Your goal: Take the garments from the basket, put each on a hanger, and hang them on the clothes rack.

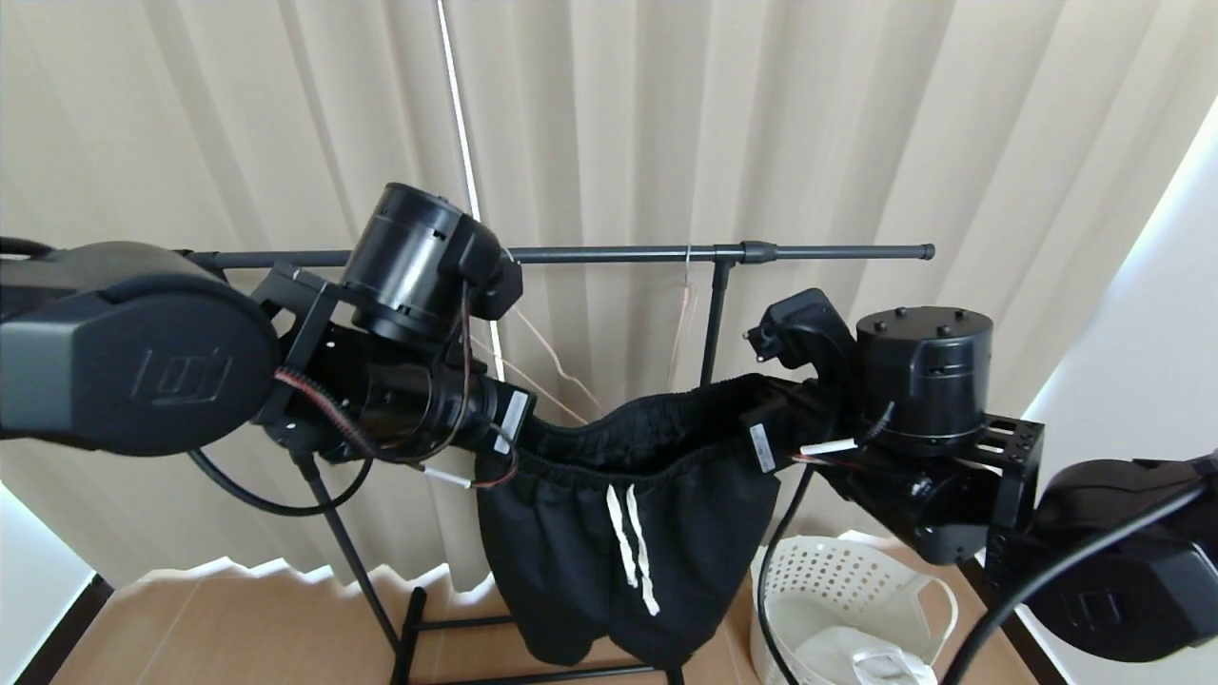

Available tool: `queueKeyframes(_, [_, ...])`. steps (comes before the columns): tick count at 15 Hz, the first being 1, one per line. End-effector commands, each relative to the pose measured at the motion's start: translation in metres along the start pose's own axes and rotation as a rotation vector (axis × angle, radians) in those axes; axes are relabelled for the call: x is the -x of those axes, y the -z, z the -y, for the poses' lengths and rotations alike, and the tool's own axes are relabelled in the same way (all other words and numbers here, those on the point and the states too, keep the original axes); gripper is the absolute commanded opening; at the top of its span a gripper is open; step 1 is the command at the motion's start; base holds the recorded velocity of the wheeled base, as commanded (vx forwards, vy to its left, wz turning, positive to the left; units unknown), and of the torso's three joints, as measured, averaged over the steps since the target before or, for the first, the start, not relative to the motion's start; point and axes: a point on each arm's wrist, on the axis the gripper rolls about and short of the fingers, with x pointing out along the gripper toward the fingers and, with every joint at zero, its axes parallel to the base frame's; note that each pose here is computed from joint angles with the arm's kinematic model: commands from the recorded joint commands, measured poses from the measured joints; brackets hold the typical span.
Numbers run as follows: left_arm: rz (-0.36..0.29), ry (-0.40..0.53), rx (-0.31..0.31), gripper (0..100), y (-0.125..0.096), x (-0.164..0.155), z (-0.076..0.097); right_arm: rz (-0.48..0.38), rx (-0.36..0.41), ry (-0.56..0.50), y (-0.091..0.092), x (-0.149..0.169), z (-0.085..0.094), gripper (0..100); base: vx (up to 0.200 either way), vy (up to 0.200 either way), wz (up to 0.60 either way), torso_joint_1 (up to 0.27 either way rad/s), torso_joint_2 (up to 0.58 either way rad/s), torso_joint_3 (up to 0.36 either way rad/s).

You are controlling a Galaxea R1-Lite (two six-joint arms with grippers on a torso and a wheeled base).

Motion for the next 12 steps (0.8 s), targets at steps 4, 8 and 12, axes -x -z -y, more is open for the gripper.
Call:
queueKeyframes(4, [-0.094,0.103,-0.109,0,0.062,0.029,0.024,0.015,-0.175,0.133,-0.008,-0.065,-0.016,0,0.000,0.000,0.00,0.000,0.00,0.000])
queueKeyframes(8, [-0.192,0.252,-0.107,0,0.090,0.030,0.055,0.063,-0.292,0.149,-0.017,-0.099,-0.035,0,0.000,0.000,0.00,0.000,0.00,0.000])
queueKeyframes(12, [-0.180,0.390,-0.054,0,0.094,0.033,0.094,0.122,-0.442,0.103,-0.030,-0.106,-0.056,0,0.000,0.000,0.00,0.000,0.00,0.000])
